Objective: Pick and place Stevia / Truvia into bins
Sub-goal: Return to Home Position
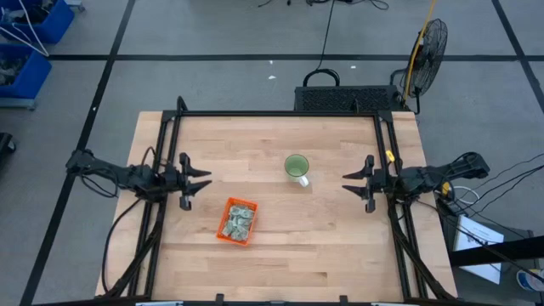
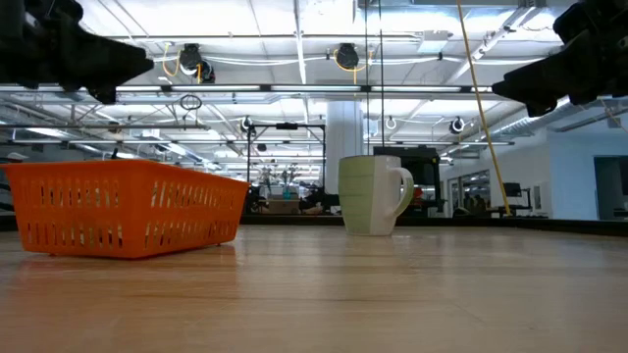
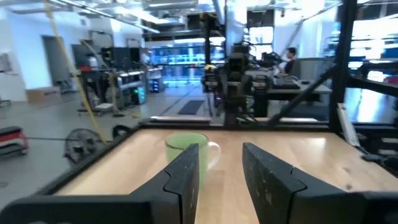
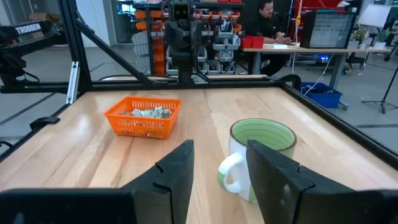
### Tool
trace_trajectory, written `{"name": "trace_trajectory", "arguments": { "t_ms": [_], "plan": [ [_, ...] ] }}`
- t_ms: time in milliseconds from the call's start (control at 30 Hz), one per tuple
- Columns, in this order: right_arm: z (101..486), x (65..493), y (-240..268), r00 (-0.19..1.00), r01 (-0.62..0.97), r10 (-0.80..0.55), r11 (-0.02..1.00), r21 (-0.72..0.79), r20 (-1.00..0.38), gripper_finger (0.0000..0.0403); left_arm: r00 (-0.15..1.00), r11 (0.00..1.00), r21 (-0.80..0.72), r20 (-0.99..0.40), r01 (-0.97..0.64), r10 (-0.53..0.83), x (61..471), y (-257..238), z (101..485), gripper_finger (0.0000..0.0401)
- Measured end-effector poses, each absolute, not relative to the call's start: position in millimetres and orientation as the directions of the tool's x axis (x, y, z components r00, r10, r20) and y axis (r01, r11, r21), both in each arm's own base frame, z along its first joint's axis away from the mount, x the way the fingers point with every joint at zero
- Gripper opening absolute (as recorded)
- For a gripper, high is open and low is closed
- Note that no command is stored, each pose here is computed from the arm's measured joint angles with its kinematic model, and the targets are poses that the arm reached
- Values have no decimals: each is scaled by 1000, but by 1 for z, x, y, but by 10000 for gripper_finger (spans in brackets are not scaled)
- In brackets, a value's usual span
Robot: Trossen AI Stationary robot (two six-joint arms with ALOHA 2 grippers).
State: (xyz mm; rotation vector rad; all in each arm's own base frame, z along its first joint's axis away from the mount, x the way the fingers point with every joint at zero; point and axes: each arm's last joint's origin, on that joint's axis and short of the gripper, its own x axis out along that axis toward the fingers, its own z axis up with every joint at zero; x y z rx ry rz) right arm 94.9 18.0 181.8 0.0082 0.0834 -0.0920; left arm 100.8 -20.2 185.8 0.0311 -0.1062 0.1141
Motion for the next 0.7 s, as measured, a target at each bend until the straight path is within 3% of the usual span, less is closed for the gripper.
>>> {"name": "trace_trajectory", "arguments": {
  "t_ms": [233, 700],
  "plan": [
    [176, 98, 19, 995, 90, -90, 996, 1, -40, 142, 993, 995, -28, 60, -97, 98, 102, -21, 174, 129],
    [169, 99, 19, 996, 89, -89, 996, 32, -7, 141, 987, 988, 8, -32, -157, 157, 102, -19, 165, 129]
  ]
}}
